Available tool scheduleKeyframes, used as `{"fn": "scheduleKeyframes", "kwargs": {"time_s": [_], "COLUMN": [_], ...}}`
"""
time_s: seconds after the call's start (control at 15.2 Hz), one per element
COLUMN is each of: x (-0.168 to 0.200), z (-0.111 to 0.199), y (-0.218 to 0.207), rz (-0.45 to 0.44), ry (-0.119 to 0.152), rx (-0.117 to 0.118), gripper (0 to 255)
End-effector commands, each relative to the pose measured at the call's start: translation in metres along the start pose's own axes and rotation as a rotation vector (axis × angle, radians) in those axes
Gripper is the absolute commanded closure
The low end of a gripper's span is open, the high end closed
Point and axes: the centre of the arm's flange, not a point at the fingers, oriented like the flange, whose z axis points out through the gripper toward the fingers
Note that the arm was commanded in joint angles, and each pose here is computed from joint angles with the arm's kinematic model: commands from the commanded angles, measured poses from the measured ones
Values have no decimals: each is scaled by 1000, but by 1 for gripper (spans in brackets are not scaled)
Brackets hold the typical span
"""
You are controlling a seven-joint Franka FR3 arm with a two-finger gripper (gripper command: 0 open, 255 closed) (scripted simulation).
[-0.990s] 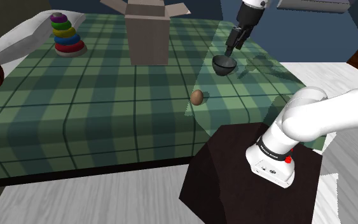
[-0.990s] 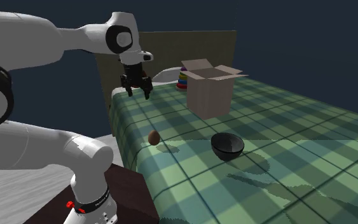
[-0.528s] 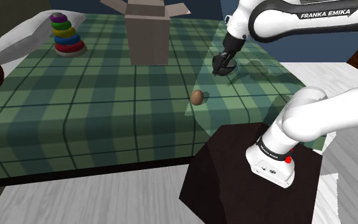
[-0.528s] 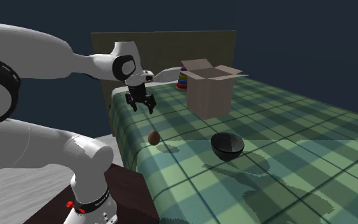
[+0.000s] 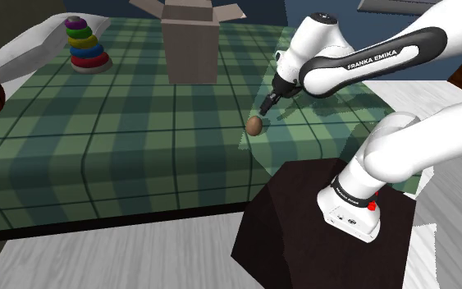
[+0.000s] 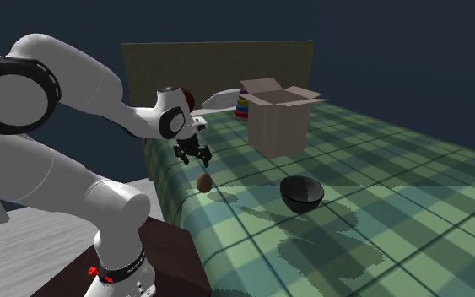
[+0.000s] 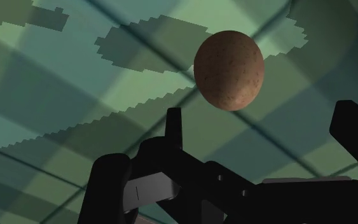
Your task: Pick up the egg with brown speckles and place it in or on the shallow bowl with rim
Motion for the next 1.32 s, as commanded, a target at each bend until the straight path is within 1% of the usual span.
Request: {"fn": "scheduleKeyframes", "kwargs": {"time_s": [0.0,0.07,0.13,0.59,1.12,1.19,1.25], "x": [1,2,2,4,4,4,4], "z": [27,40,45,85,85,85,85], "y": [-5,-6,-7,-7,-7,-7,-7], "rz": [-10,-15,-17,-17,-17,-17,-17], "ry": [27,38,42,42,42,42,42], "rx": [-6,-10,-11,-11,-11,-11,-11], "gripper": [0,0,0,0,0,255,255]}}
